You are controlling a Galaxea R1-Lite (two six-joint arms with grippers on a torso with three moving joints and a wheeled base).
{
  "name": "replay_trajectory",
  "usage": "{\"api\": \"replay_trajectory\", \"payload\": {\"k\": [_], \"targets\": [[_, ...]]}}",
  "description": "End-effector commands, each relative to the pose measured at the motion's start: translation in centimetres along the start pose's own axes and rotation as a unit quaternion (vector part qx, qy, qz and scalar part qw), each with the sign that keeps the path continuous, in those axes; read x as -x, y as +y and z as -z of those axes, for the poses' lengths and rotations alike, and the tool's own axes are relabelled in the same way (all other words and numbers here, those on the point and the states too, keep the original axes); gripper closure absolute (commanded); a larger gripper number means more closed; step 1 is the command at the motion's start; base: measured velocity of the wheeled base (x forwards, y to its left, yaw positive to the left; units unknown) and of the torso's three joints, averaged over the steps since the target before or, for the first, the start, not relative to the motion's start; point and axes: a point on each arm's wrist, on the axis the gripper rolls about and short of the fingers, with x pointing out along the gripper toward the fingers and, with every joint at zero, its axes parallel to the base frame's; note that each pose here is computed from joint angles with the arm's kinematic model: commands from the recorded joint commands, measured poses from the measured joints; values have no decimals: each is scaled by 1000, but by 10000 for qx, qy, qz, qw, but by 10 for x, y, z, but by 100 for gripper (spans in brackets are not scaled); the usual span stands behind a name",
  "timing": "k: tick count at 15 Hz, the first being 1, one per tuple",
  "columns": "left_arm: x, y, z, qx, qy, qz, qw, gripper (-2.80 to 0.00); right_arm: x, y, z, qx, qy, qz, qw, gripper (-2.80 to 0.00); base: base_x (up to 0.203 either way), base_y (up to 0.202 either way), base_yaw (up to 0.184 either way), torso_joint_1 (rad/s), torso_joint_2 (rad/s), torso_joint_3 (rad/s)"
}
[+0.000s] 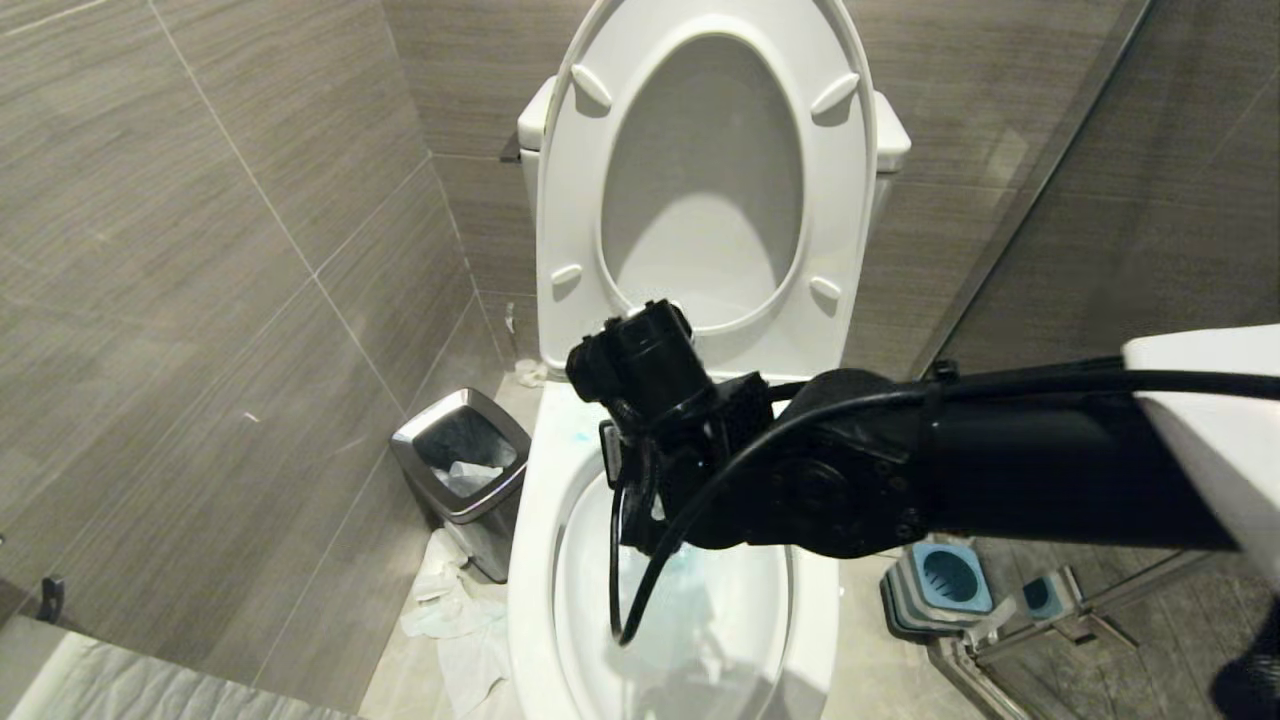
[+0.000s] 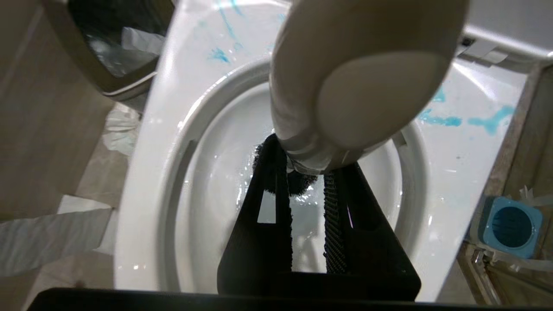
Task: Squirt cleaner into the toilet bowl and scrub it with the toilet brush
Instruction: Scrub the toilet bowl, then put the toilet brush back
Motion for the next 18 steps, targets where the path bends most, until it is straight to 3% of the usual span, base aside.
{"api": "replay_trajectory", "payload": {"k": [1, 6, 12, 16, 18], "targets": [[0, 0, 0, 0, 6, -1, 10000, 0, 50, -21, -36, -252, -323, -215, 9989, 0, 0, 0, 0, 0, 0, 0], [0, 0, 1, 0, 13, -1, 10000, 0, 95, -50, -57, -303, -404, -288, 9983, 0, 0, 0, 0, 0, 0, 0], [0, 0, 1, 0, 12, -1, 10000, 0, 124, -50, -58, -188, -401, -482, 9979, 0, 0, 0, 0, 0, 0, 0], [0, 0, 0, 0, 6, -1, 10000, 0, 137, -63, -62, -214, -478, -288, 9982, 0, 0, 0, 0, 0, 0, 0], [0, 0, 0, 0, 6, -1, 10000, 0, 137, -76, -63, -124, -415, 172, 9989, 0, 0, 0, 0, 0, 0, 0]]}}
